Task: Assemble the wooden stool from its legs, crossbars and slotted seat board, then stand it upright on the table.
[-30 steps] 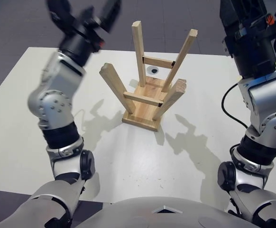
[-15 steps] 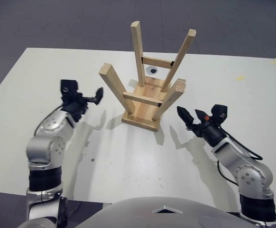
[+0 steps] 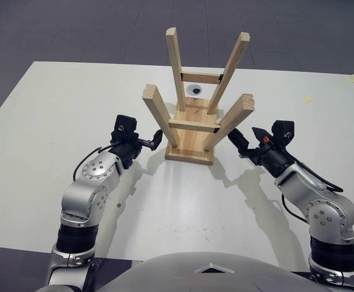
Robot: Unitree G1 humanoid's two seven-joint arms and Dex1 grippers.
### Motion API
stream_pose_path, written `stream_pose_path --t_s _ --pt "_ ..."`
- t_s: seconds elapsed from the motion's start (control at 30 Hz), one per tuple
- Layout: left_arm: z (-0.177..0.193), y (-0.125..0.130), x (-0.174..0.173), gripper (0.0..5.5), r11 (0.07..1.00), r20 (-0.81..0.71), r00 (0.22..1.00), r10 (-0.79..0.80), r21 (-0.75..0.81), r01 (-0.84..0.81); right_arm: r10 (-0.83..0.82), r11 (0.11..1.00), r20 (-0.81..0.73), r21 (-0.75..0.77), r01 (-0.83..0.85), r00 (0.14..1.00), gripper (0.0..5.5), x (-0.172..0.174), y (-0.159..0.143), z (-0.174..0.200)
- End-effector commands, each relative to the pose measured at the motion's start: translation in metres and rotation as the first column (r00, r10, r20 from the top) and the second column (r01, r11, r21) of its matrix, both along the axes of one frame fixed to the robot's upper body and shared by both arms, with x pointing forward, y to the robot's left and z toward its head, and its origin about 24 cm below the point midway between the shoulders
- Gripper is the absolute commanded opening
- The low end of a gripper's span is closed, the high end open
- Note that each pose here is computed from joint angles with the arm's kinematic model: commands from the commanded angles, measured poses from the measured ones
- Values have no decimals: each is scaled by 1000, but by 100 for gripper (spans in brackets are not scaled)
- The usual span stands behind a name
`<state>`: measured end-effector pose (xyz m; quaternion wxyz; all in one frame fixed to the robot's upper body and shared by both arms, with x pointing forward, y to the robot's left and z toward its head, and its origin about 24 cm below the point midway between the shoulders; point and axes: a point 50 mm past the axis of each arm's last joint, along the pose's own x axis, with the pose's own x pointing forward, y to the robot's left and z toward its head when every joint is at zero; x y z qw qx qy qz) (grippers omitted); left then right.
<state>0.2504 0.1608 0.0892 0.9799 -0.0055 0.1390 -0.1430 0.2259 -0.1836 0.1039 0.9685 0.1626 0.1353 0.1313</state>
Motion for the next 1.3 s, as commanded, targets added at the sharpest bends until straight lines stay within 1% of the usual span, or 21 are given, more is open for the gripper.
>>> stream_pose_path --t_s 0.03,0.07,0.13,0.2,0.27,0.37,0.43,0.53,0.63,0.7,0.77,0.8,0.87,0.9,0.97,1.03,1.07,1.13,1.2,1.27,1.3 --pt "13 14 6 539 984 87 980 178 -35 -176 -242 970 68 1 243 968 540 7 -18 5" --pt "17 16 7 539 978 108 973 206 -49 -202 -293 956 77 18 292 953 540 6 -21 6" --pt "25 11 8 539 978 144 969 201 -88 -190 -327 945 84 51 324 941 540 4 -19 6" --pt "30 -9 5 539 994 153 987 58 -101 -43 -208 973 60 113 200 976 540 -2 2 6" --pt "32 -29 -2 539 989 153 982 -110 -84 124 -81 987 64 142 71 995 540 -7 21 9" --pt "35 -47 -12 539 955 143 950 -276 -69 288 -28 986 71 167 16 997 540 -8 30 14" --pt "31 -49 -15 539 946 116 943 -311 -58 319 -22 986 77 169 9 997 540 -7 31 16" --pt "9 -37 -12 539 969 12 969 -246 -12 246 -28 987 79 162 15 996 540 -5 29 16" --pt "-11 -16 -5 539 993 -55 993 -104 46 107 -34 992 66 126 26 997 540 -5 23 11" --pt "-8 -5 2 539 998 -27 999 -26 50 27 -59 995 40 79 56 997 540 -4 17 5" --pt "4 1 10 539 999 39 999 35 21 -35 -35 997 36 72 32 999 540 -3 19 4" --pt "13 5 15 539 997 82 994 76 6 -77 29 996 48 86 -33 998 540 -5 24 7" --pt "32 26 27 539 978 174 964 203 4 -207 210 970 79 108 -217 975 540 -11 38 15" --pt "41 41 32 539 959 215 937 274 7 -282 314 939 95 116 -324 944 540 -17 45 19" --pt "60 70 40 539 910 291 870 397 -4 -415 504 847 123 121 -517 855 540 -32 56 25" --pt "75 91 45 539 870 346 813 469 -23 -492 567 800 136 145 -583 812 540 -35 56 29" --pt "80 97 46 539 859 363 795 485 -30 -511 559 805 136 147 -575 818 540 -32 51 29" --pt "86 104 44 539 839 391 762 516 -53 -541 485 859 69 152 -489 872 540 -22 31 16" --pt "92 110 42 539 819 415 728 546 -82 -568 386 922 -49 17 -386 921 540 -15 6 -6" --pt "99 116 40 539 810 439 703 560 -112 -576 267 959 -63 -77 -272 962 540 -2 -11 -13" --pt "97 114 40 539 828 433 723 538 -108 -551 240 966 -44 -85 -243 970 540 6 -13 -12"
